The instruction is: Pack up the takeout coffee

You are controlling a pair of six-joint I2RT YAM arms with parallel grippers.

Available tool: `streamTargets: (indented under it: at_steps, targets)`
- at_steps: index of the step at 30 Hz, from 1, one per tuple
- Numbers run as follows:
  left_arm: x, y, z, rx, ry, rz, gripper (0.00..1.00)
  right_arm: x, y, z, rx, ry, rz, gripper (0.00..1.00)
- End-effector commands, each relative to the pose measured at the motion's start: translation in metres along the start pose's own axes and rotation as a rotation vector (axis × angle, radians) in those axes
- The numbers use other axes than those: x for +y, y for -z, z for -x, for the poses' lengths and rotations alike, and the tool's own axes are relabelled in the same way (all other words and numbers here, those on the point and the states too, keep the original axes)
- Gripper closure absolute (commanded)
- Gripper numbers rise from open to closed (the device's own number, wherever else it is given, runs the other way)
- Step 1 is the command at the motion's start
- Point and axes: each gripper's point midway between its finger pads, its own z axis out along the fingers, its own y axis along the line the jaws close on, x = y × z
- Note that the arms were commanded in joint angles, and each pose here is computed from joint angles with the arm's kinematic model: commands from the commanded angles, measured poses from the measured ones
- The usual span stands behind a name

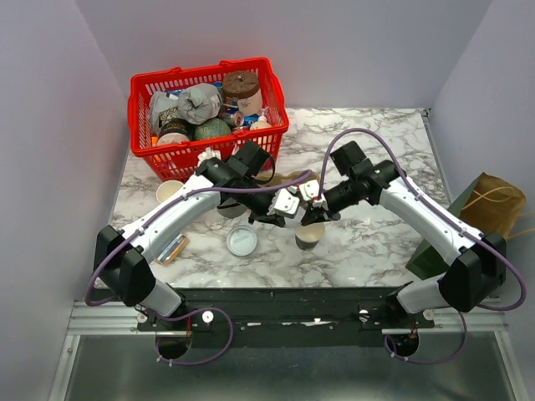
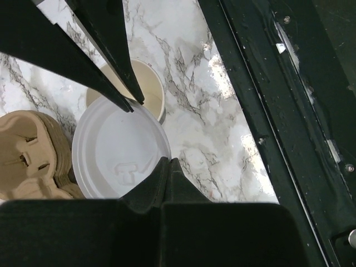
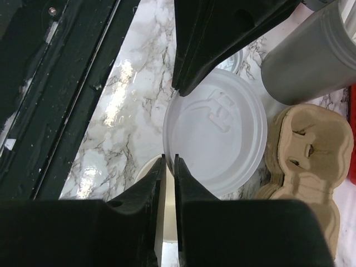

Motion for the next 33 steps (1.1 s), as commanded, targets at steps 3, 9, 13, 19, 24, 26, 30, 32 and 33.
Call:
streamTargets:
  at_steps: [3, 9, 13, 19, 24, 26, 30, 32, 33]
  targets:
    - [0.014, 0.004, 0.007, -0.028, 0.022, 0.112, 0.70, 0.001, 0.000, 0.004, 0.032, -0.008, 0.019, 0.97]
    - [0.032, 0.019, 0.016, -0.177, 0.115, 0.398, 0.37, 0.012, 0.011, 0.002, -0.015, -0.192, -0.003, 0.99]
    - [0.038, 0.028, 0.015, -0.227, 0.166, 0.519, 0.21, -0.001, 0.038, 0.015, -0.205, -0.468, -0.032, 0.99]
    - [0.053, 0.032, 0.013, -0.236, 0.227, 0.604, 0.01, -0.009, 0.058, 0.037, -0.403, -0.750, 0.022, 0.99]
    - [0.068, 0.032, 0.018, -0.253, 0.206, 0.676, 0.01, -0.006, 0.053, 0.039, -0.495, -0.991, 0.154, 0.99]
    - [0.066, 0.027, 0.017, -0.257, 0.199, 0.662, 0.01, -0.001, 0.049, 0.031, -0.515, -1.085, 0.201, 0.99]
    - [0.062, 0.021, 0.021, -0.275, 0.161, 0.634, 0.01, -0.001, 0.046, 0.016, -0.556, -1.232, 0.269, 0.99]
    - [0.060, 0.017, 0.021, -0.271, 0.149, 0.612, 0.01, -0.005, 0.047, 0.008, -0.573, -1.262, 0.265, 0.99]
    - [0.060, 0.015, 0.020, -0.270, 0.151, 0.606, 0.01, -0.005, 0.047, 0.008, -0.579, -1.259, 0.264, 0.99]
